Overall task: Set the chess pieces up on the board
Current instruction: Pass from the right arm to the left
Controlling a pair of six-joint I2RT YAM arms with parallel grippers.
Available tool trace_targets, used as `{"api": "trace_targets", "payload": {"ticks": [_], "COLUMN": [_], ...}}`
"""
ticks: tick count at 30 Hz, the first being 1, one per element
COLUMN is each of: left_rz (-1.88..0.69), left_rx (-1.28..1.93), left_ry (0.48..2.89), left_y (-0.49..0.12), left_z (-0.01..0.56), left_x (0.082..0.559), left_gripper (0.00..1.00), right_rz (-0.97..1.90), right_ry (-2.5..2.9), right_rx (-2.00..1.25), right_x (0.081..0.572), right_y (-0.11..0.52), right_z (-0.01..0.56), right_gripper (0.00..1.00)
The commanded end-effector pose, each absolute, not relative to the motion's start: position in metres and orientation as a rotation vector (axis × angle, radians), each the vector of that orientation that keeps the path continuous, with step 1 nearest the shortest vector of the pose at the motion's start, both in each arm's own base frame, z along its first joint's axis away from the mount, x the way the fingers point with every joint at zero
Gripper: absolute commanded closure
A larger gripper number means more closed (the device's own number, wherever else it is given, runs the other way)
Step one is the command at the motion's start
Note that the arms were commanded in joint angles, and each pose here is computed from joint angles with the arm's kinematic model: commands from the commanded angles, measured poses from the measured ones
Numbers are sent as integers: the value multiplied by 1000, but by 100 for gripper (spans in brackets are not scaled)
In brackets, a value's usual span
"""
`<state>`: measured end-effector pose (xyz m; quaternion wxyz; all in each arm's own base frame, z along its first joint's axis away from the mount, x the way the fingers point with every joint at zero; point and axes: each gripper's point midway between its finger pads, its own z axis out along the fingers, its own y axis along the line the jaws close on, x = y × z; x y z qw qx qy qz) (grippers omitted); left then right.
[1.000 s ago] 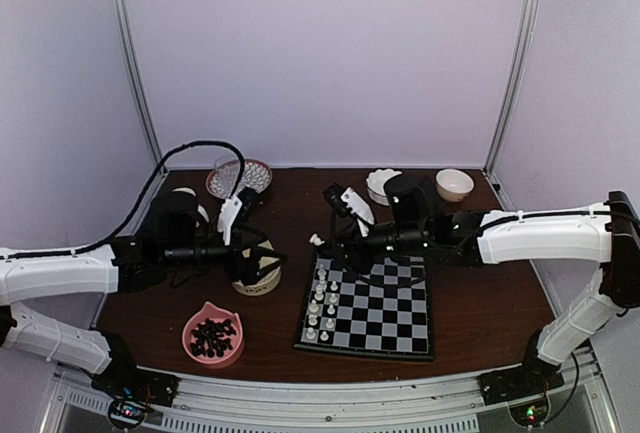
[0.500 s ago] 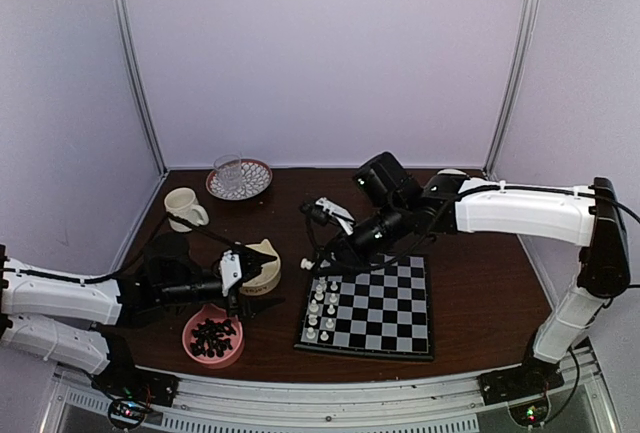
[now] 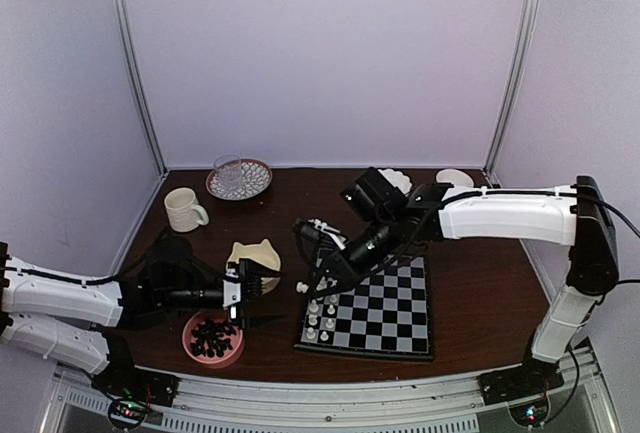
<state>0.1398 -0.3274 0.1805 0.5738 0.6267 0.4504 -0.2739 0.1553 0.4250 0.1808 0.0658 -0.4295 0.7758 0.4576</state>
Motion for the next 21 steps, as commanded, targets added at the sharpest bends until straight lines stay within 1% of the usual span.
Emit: {"api": "trace_targets", "payload": {"ticks": [1,8,18,21], "left_rz": [-653,-609,-623,-625], "left_rx": [1497,1495,1519,1520], "left_ry": [978,1028,1040,1042], "left_y": [-332,-335,-337,-338], "left_z": [183,178,175,175], "left_x": [131,141,139,139], "left_gripper": [29,35,44,45], "right_rz": [1440,1465,1486,1489], "right_ry": [2331,2326,2323,2321], "right_rx": [-1309,-1319,-1321,-1324], "right_x": [148,146,144,143], "right_y": [436,445,454,456], "right_z": [182,180,179,180], "right_gripper": [100,100,100,100]}}
